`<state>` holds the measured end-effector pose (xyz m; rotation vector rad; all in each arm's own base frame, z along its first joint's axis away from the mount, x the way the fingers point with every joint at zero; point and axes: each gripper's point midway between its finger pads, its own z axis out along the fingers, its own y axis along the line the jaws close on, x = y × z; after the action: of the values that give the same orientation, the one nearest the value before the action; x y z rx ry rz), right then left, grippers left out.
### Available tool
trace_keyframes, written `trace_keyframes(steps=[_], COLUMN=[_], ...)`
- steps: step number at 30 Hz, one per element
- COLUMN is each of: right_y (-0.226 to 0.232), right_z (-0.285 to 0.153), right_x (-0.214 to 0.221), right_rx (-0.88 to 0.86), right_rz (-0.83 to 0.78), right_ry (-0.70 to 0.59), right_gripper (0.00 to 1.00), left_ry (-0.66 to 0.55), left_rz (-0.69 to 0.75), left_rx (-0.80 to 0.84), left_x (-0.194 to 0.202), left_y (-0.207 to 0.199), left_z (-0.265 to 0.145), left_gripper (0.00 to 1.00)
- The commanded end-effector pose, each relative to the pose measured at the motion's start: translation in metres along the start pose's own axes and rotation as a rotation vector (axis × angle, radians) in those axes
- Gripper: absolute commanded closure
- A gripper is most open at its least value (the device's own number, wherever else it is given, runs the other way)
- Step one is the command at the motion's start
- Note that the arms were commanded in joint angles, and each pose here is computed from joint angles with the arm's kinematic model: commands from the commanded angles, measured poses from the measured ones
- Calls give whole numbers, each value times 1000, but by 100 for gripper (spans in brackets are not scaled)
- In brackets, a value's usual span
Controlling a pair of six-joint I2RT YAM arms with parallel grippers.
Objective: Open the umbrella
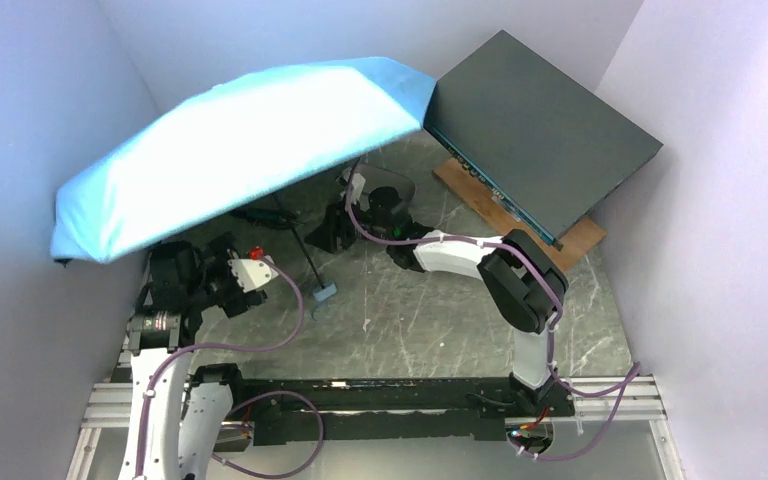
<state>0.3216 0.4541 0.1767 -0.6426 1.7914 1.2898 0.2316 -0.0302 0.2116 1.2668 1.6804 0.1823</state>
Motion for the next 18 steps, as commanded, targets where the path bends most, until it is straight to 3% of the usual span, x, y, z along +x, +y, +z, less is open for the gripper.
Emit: trace_keyframes(steps=[1,8,9,10,18], right_y=[6,14,15,15,15], right_z=[-19,-69,-78,-88,-177], right_x=[-6,-8,-7,-7,-6], right_rx=[-10,26,34,44,185], right_rz=[-154,-258,-281,-298,-495], right_ry=[-7,37,45,55,114], right_gripper=[41,15,4,1,0], left_ry=[176,333,348,361,433], left_rz=[-230,-328,-338,-354,-408], left_rx=[68,95,87,70,-84], left_x=[38,71,75,78,98], left_y=[-48,-89,-92,-93,-87], left_z=[-12,-29,-30,-31,-38], left_gripper=[1,1,1,1,1])
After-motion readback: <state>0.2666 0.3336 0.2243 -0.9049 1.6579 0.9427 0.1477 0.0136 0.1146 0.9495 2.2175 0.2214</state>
